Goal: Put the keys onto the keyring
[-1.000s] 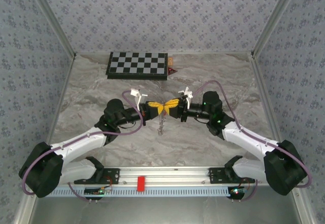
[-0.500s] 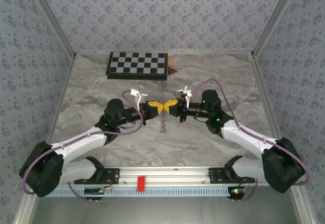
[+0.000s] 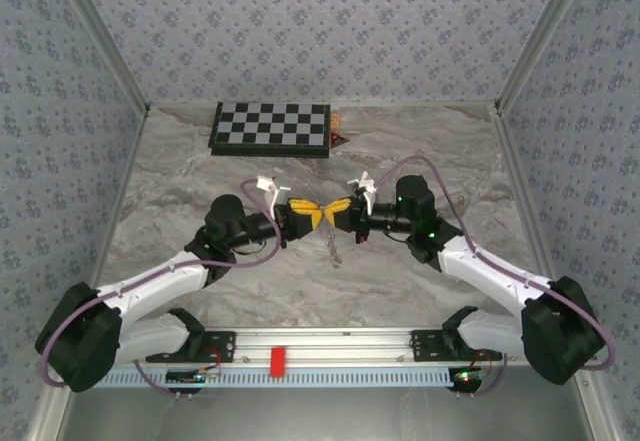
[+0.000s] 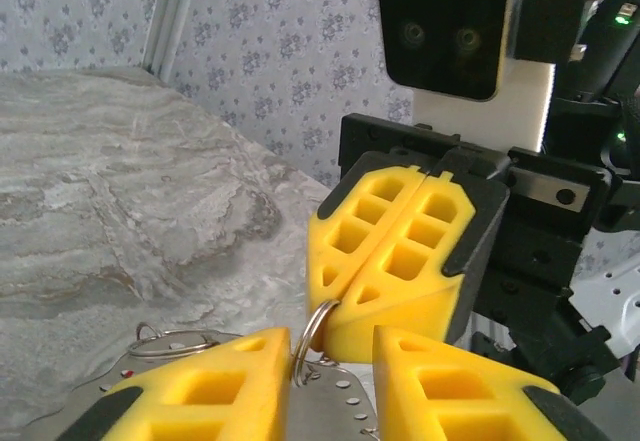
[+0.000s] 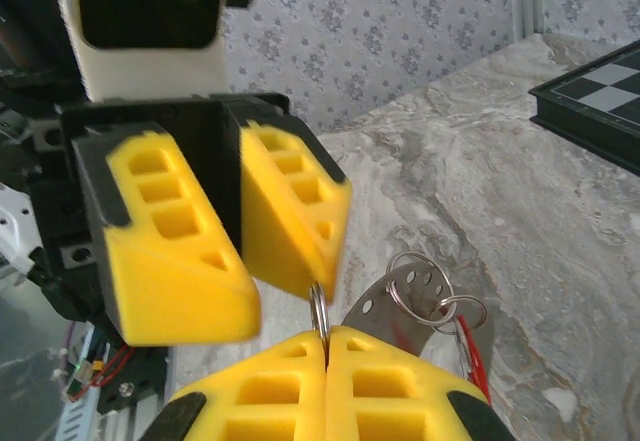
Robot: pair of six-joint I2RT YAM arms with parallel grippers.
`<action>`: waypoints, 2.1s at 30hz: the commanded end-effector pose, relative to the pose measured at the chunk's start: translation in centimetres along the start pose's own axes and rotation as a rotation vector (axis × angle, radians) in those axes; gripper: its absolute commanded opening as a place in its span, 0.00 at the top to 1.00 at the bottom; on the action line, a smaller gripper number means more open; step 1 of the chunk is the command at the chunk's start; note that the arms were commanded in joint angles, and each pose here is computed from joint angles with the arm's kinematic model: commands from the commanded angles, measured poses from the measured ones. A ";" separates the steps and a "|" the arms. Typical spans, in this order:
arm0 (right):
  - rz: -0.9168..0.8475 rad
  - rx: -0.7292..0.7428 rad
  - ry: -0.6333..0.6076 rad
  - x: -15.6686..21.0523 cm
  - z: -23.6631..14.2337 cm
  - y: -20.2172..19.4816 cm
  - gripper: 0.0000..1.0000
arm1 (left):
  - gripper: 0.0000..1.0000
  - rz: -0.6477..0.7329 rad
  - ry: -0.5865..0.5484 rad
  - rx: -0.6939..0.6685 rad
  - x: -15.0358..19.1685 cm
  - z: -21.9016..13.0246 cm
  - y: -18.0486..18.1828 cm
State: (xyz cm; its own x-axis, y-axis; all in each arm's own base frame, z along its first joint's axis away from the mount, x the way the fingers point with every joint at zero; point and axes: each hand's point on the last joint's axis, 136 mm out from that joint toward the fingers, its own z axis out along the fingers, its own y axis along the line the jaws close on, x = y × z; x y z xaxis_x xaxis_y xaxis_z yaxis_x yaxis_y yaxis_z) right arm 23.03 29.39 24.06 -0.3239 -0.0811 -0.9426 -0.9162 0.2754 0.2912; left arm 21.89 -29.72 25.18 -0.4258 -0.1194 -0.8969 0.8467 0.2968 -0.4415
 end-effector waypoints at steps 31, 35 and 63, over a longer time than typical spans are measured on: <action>-0.203 0.087 0.516 3.9 1.3 0.2 1.00 | 0.72 0.119 0.270 -0.020 4.9 -0.8 1.4; -0.201 0.070 0.516 4.1 1.4 0.4 1.00 | 0.72 0.127 0.260 -0.016 4.6 -0.7 1.3; -0.188 0.032 0.470 3.6 1.4 1.1 1.00 | 0.81 0.095 0.342 0.103 5.8 0.8 0.3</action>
State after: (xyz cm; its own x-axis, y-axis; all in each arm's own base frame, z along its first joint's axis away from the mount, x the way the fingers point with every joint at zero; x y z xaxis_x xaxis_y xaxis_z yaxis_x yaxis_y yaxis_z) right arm 21.39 29.90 18.78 -0.2755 -0.6030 -0.7486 -0.9508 0.2855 0.1200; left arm 20.62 -30.37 18.38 -0.4551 0.2296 -0.8603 0.8804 0.2609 -0.3960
